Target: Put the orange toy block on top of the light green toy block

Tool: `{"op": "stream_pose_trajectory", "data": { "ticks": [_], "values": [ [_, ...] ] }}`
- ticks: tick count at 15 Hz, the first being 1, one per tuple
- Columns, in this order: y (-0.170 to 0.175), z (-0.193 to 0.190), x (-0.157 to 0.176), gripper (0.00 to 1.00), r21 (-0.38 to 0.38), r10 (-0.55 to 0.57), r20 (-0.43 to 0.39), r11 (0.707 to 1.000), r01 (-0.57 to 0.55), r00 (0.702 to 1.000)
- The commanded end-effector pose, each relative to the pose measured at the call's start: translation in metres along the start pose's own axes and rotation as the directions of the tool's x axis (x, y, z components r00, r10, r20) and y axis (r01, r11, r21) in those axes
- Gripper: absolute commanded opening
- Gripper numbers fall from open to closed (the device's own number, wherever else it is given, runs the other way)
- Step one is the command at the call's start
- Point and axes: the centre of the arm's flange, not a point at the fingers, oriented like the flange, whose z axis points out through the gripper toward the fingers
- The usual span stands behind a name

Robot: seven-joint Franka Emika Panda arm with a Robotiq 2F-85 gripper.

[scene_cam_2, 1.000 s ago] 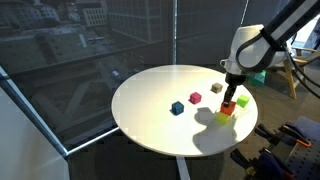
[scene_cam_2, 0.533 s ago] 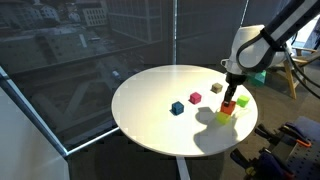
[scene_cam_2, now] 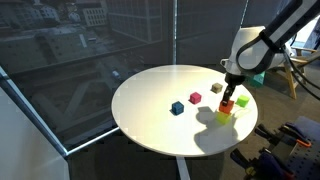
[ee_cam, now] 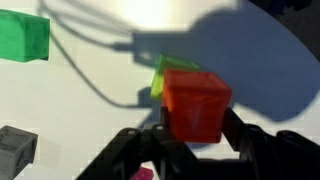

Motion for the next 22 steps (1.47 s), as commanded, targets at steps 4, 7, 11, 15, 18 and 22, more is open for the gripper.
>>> {"op": "stream_pose_trajectory", "data": {
  "ticks": [4,7,11,15,18,22],
  "values": [
    [0.004,0.006,-0.001,0.30,-0.009,-0.009,-0.024,1.000,0.008,1.000],
    [0.005,0.009,-0.002,0.30,-0.010,-0.007,-0.025,1.000,0.007,1.000],
    [0.006,0.013,-0.003,0.30,-0.007,-0.003,-0.017,1.000,0.003,1.000],
    [0.009,0.015,-0.005,0.30,-0.005,0.003,-0.013,1.000,-0.003,1.000],
    [0.011,0.015,-0.006,0.30,-0.003,0.009,-0.013,1.000,-0.009,1.000],
    [0.012,0.015,-0.006,0.78,-0.003,0.014,-0.013,1.000,-0.014,1.000]
  ]
}}
